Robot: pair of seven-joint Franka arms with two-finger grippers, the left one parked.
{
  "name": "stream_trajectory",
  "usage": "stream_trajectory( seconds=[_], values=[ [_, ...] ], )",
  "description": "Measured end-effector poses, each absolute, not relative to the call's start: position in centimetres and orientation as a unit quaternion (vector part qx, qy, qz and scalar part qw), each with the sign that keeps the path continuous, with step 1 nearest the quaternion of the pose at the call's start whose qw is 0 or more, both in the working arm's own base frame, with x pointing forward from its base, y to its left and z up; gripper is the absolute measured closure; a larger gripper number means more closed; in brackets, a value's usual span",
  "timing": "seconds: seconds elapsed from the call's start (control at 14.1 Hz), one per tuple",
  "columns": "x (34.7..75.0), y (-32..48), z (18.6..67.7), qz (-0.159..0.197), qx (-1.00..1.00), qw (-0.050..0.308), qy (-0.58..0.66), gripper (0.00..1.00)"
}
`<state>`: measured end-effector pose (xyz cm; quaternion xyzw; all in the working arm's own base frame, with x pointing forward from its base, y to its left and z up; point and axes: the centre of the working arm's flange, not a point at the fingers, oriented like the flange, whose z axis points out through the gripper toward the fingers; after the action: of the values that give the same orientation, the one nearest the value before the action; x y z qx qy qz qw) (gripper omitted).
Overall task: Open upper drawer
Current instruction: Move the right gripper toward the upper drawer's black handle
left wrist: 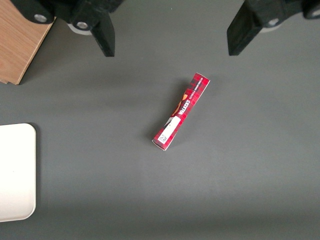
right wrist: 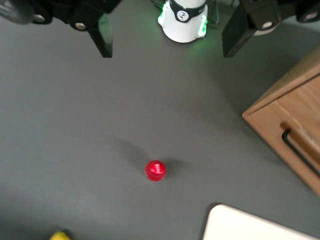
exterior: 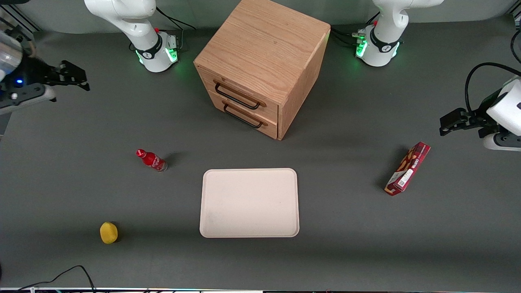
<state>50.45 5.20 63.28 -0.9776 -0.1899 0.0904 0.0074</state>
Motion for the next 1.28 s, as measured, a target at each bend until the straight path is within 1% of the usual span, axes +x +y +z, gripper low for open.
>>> stream_trajectory(
  seconds=[0.28,0.43,0.5,0.57,0.71,0.78,0.85,1.0,1.14,1.28],
  values=[
    [50.0,7.4,61.6,0.111,-0.948,0.029,-0.297,0.03],
    [49.8,9.8,60.6,0.12,-0.929,0.037,-0.348,0.0],
    [49.8,11.5,60.2,0.12,-0.919,0.051,-0.372,0.0],
    [49.8,13.2,59.7,0.117,-0.911,0.078,-0.387,0.0],
    [50.6,15.3,58.1,0.116,-0.899,0.149,-0.396,0.0],
    [51.5,15.7,56.9,0.117,-0.893,0.179,-0.396,0.0],
    [52.6,16.0,55.8,0.119,-0.889,0.2,-0.395,0.0],
    [55.2,17.1,54.0,0.124,-0.88,0.227,-0.4,0.0],
    [56.9,19.6,52.5,0.13,-0.869,0.24,-0.412,0.0],
    [57.6,23.1,51.0,0.133,-0.864,0.251,-0.415,0.0]
  ],
)
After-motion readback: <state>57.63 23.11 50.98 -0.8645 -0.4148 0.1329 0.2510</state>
